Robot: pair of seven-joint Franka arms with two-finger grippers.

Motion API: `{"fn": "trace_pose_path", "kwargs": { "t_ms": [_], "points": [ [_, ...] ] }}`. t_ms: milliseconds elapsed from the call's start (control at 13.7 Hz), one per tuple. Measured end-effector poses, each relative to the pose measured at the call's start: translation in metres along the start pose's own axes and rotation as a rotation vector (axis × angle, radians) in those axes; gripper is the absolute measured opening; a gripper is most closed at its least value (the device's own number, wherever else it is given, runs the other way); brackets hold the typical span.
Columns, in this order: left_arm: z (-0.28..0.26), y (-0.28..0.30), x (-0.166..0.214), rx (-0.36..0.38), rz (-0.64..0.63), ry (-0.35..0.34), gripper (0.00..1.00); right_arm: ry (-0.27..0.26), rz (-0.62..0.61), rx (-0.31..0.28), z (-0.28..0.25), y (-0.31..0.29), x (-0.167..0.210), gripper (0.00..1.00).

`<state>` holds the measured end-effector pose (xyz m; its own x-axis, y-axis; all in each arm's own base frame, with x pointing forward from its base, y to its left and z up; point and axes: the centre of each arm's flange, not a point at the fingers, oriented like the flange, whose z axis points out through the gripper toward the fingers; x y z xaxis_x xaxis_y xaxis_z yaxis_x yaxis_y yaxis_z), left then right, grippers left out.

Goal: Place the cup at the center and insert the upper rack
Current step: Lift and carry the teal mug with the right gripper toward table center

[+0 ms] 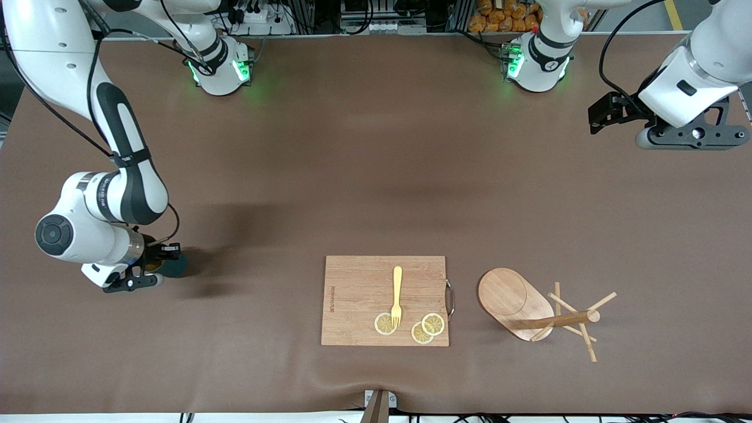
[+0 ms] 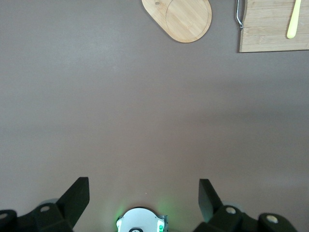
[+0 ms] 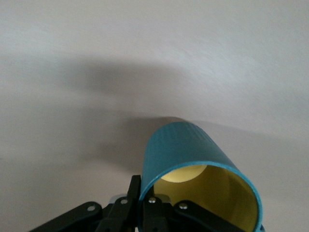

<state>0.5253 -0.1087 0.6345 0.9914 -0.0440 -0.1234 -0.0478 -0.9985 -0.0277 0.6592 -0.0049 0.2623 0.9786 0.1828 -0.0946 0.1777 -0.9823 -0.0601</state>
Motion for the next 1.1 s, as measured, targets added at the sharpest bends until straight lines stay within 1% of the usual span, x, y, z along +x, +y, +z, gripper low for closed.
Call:
{"fn": "trace_pose_path", "kwargs": {
  "t_ms": [146,293,659,806,1099],
  "points": [
    [0.000,-0.001,0.000,0.000,-0.002,0.000,1.00,0.019,-0.054,0.021,-0.015,-0.036,0.007,0.04],
    [0.000,-0.001,0.000,0.000,-0.002,0.000,1.00,0.008,-0.116,0.037,-0.025,-0.077,0.008,0.04],
    [0.000,0.000,0.000,0.000,-0.001,0.001,1.00,-0.005,-0.287,0.034,-0.034,-0.198,0.002,0.04],
    [0.000,0.000,0.000,0.000,-0.001,0.001,1.00,-0.022,-0.282,0.052,-0.031,-0.244,-0.006,0.04],
    [0.000,0.000,0.000,-0.001,0.000,0.004,1.00,-0.045,-0.214,0.038,-0.023,-0.349,-0.034,0.04]
  ]
}}
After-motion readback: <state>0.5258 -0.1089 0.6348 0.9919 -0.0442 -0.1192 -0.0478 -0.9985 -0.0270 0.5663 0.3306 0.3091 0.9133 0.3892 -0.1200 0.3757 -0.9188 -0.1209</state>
